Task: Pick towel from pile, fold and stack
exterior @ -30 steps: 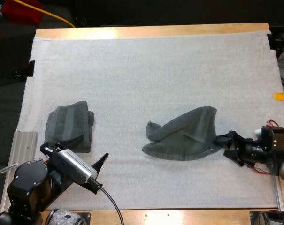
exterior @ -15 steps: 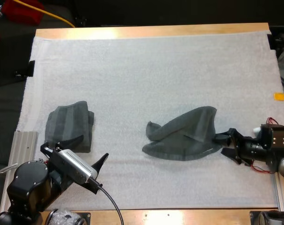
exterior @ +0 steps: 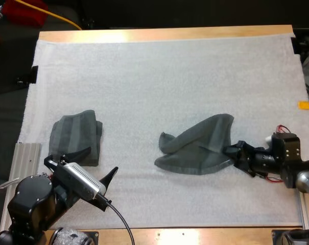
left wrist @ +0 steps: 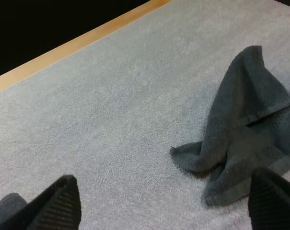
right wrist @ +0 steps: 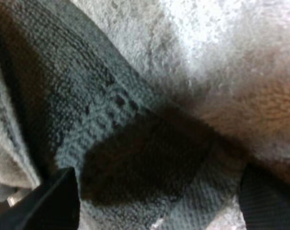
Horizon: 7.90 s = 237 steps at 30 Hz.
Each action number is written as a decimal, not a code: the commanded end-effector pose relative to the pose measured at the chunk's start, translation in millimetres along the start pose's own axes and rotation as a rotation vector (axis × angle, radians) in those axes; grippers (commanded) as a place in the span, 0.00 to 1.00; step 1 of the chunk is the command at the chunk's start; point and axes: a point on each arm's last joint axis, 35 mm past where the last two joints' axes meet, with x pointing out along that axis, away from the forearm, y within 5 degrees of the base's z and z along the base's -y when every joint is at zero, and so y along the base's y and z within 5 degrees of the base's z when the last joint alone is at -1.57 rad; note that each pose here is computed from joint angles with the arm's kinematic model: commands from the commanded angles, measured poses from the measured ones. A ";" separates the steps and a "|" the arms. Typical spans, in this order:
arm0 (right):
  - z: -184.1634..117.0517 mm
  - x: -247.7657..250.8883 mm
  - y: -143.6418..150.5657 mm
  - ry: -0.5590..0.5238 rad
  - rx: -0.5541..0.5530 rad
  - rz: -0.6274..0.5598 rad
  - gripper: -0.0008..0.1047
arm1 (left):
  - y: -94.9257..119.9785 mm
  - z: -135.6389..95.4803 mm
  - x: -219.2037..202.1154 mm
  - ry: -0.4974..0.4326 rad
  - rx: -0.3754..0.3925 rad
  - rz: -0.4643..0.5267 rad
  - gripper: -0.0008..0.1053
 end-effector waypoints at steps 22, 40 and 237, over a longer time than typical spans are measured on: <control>-9.7 2.4 -11.5 -0.038 0.073 -0.188 0.42 | -0.3 1.6 -0.4 -0.005 -0.007 -0.001 0.66; -8.0 -2.7 -5.2 -0.075 -0.030 -0.197 0.03 | -0.3 1.6 -0.4 -0.005 -0.007 -0.001 0.66; -29.0 -237.1 197.0 -0.159 -0.642 -0.040 0.03 | -39.8 93.9 83.9 0.533 -0.143 -0.360 0.01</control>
